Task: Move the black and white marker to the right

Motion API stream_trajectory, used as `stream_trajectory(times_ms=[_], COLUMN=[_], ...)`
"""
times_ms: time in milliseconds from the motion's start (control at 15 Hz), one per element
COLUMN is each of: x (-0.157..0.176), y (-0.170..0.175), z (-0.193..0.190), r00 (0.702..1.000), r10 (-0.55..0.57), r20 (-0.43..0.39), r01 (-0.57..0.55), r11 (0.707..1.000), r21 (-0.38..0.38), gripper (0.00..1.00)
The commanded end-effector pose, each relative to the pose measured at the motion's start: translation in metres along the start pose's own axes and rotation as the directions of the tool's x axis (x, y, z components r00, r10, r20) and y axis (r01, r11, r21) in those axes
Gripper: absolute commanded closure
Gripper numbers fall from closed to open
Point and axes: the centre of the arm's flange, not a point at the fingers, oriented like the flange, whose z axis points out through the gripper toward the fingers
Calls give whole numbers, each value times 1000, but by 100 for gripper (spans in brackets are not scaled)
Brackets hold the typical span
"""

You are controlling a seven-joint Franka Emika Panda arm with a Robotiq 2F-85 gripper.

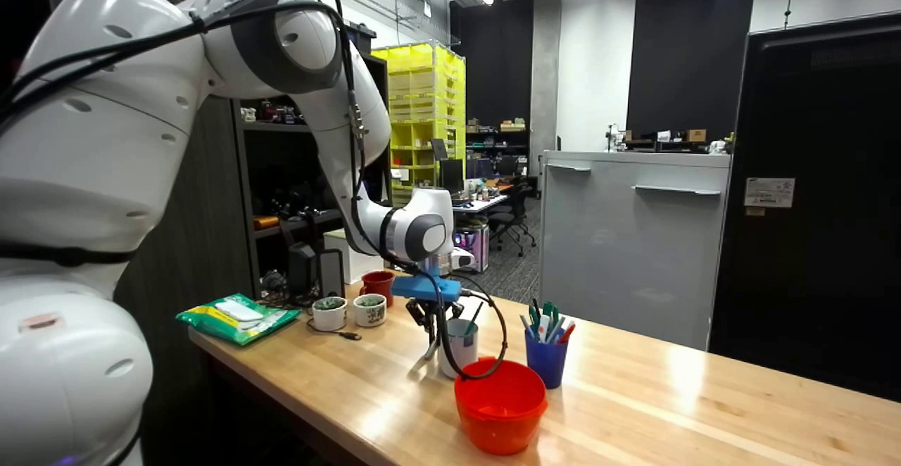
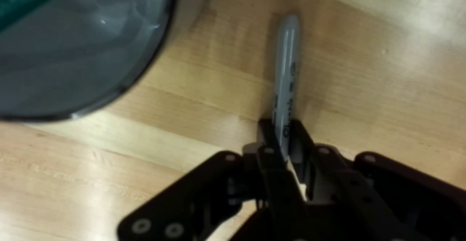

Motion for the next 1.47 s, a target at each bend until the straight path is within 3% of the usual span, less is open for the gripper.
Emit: stream_trajectory(times_ms=[0, 933, 1200, 1267, 1333, 1400], x=[-3, -1, -11, 7, 6, 7], y=[-17, -73, -77, -69, -69, -69], z=[-16, -123, -148, -132, -135, -135], r00=[1000, 997, 996, 996, 996, 995], r10=[-13, -17, -29, -24, -24, -25], r20=[-2, -70, -84, -88, -92, -92], r01=[13, 4, 13, 9, 8, 8], r11=[1000, 983, 982, 985, 985, 985], r21=[-19, -185, -188, -173, -174, -174], gripper=[96, 96, 96, 96, 86, 86])
